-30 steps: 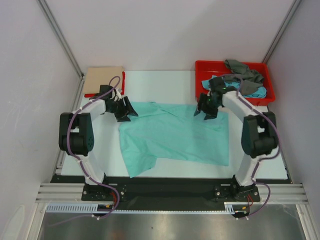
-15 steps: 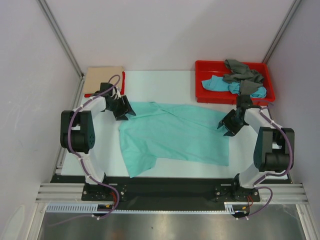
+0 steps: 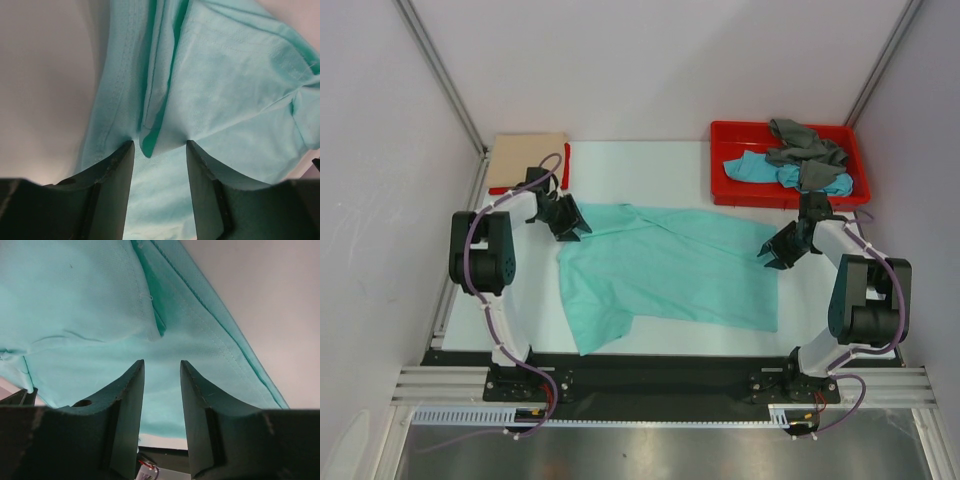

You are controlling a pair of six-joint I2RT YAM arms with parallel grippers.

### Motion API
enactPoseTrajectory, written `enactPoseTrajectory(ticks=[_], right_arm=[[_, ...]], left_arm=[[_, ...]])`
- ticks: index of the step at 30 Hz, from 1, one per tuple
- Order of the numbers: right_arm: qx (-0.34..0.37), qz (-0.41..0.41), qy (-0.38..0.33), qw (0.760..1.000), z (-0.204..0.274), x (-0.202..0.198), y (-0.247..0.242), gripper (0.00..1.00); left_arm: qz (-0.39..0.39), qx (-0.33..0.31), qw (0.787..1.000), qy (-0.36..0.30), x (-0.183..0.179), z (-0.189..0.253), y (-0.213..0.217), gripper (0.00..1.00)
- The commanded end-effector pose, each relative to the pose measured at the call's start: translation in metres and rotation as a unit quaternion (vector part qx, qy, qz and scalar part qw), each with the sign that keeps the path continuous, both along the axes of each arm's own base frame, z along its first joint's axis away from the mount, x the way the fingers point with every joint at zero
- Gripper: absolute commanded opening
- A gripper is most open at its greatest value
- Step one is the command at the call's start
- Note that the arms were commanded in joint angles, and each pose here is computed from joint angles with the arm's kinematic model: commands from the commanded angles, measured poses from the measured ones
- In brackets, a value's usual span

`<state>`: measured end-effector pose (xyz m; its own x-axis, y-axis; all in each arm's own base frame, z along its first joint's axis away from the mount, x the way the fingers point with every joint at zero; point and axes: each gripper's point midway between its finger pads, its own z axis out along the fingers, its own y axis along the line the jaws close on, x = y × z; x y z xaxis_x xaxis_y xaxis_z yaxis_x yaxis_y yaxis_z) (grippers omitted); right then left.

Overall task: Fold and stack the t-shirts
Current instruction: Fold the tshirt

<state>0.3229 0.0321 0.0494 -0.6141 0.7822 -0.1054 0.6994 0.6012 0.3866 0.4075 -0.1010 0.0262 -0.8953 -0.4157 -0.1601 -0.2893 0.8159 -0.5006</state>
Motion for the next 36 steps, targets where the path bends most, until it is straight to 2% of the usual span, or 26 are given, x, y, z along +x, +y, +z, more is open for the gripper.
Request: enactPoseTrajectory(ticks=[1,9,13,17,26,32,36], right_arm=[[0.007,-0.005,-0.012,1.0,0.003,0.004,-0.003,0.4],[0.004,-0.007,-0.004,1.0,-0.003,-0.001,-0.006,0.42],[0.013,-0.005,-0.017,1.0,-0.007,0.009,-0.006,0.42],[0.025,0.003,-0.019,0.999,-0.01,0.019,-0.003,0.42],[0.049,0.003,-0.015,0.999,-0.021,0.023,0.005,0.42],[0.04,0.003,-0.021,0.999,-0.02,0.033,0.001,0.37],[0.044,0.006,-0.017,0.999,-0.023,0.037,0.002,0.31]], left_arm=[[0.006,-0.007,0.999,-0.032,0.023,0.014,-0.006,0.51],[0.006,-0.011,0.999,-0.04,0.031,0.015,-0.007,0.41],[0.004,-0.018,0.999,-0.041,0.034,0.017,-0.009,0.34],[0.002,-0.02,0.999,-0.043,0.036,0.018,-0.01,0.31],[-0.006,-0.03,0.999,-0.045,0.037,0.02,-0.014,0.2],[-0.011,-0.031,0.998,-0.047,0.037,0.021,-0.015,0.1],[-0.016,-0.032,0.998,-0.048,0.037,0.021,-0.015,0.06]])
